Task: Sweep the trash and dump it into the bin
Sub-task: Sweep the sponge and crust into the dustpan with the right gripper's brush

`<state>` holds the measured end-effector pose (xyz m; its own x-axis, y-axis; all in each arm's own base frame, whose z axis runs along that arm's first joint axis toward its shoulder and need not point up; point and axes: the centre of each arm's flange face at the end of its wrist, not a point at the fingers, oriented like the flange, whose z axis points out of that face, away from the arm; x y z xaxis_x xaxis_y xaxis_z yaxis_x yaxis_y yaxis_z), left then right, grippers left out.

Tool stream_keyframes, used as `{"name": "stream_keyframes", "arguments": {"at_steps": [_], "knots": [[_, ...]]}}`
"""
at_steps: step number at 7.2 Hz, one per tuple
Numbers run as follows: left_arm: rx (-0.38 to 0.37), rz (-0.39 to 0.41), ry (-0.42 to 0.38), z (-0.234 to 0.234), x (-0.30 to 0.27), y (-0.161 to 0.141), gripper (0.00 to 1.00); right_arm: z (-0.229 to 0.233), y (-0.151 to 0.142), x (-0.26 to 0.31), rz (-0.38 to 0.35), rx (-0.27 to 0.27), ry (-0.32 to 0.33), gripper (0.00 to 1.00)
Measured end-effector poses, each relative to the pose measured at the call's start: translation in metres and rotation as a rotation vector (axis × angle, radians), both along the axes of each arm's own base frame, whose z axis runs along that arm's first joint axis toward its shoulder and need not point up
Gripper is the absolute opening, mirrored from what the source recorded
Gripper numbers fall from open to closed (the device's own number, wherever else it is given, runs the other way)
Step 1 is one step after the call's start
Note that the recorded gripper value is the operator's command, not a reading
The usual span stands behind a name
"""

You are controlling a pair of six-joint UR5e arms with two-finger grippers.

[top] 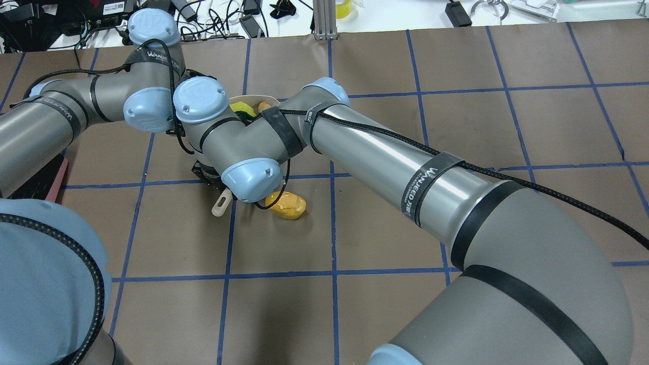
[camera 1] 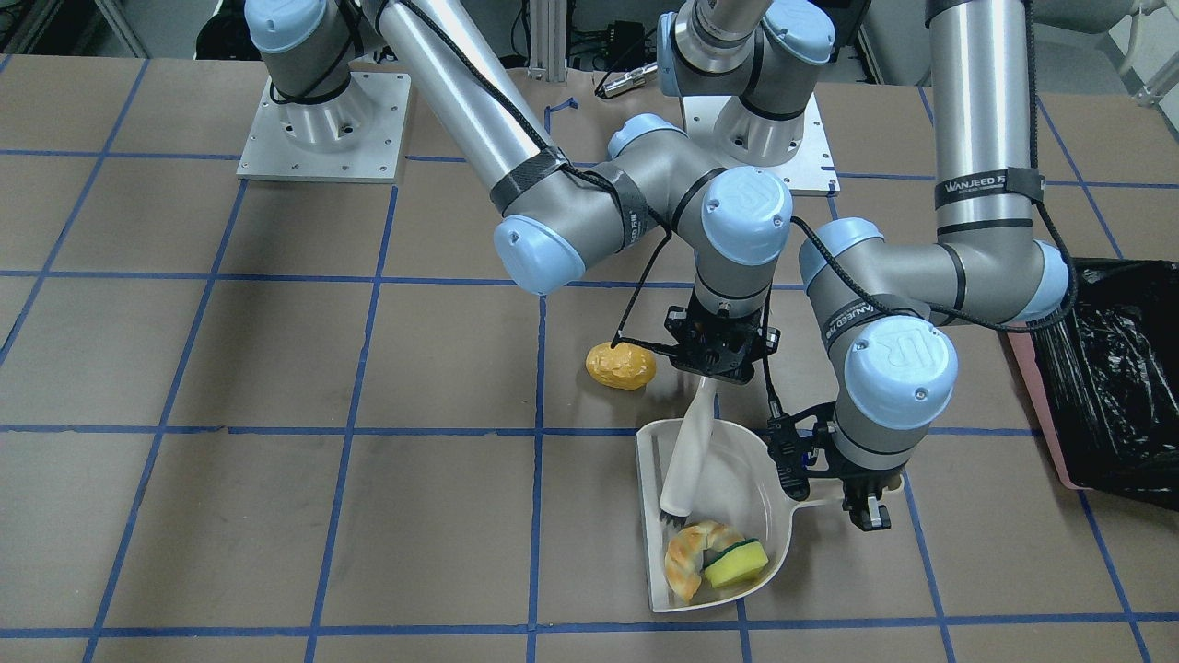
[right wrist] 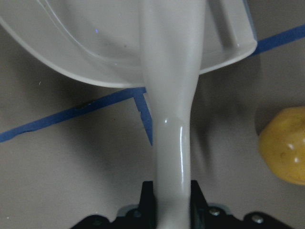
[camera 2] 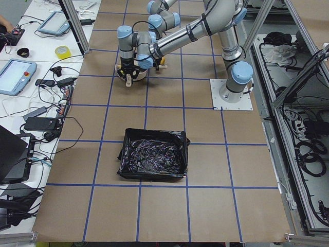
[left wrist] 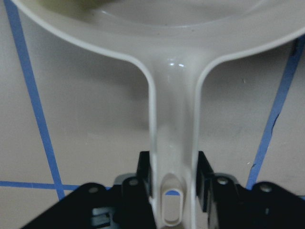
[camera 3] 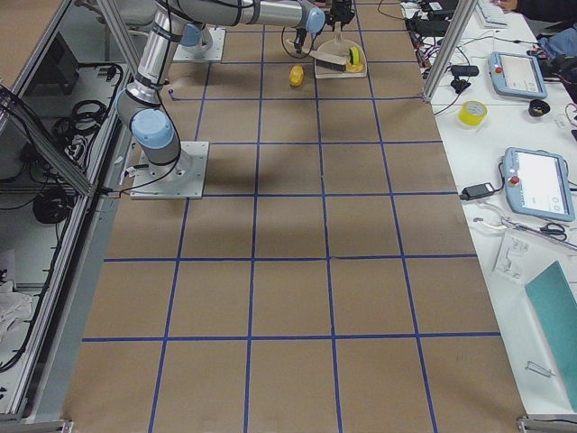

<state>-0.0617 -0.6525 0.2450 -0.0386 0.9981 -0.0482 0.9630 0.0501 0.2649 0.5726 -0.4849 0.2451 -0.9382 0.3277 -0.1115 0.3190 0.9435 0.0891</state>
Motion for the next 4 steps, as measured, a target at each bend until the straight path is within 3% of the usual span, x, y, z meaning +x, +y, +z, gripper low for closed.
{"name": "stream_keyframes", "arguments": {"at_steps": [2,4], "knots": [[0.0,-0.008,0.002,0.002,0.0,0.001,0.0,0.016,0.006,-0.01,0.002,0.023,0.044,0.0],[0.001,-0.046,-0.008,0.012,0.006,0.004,0.0,0.045,-0.007,-0.046,0.016,0.024,0.11,0.0]]}}
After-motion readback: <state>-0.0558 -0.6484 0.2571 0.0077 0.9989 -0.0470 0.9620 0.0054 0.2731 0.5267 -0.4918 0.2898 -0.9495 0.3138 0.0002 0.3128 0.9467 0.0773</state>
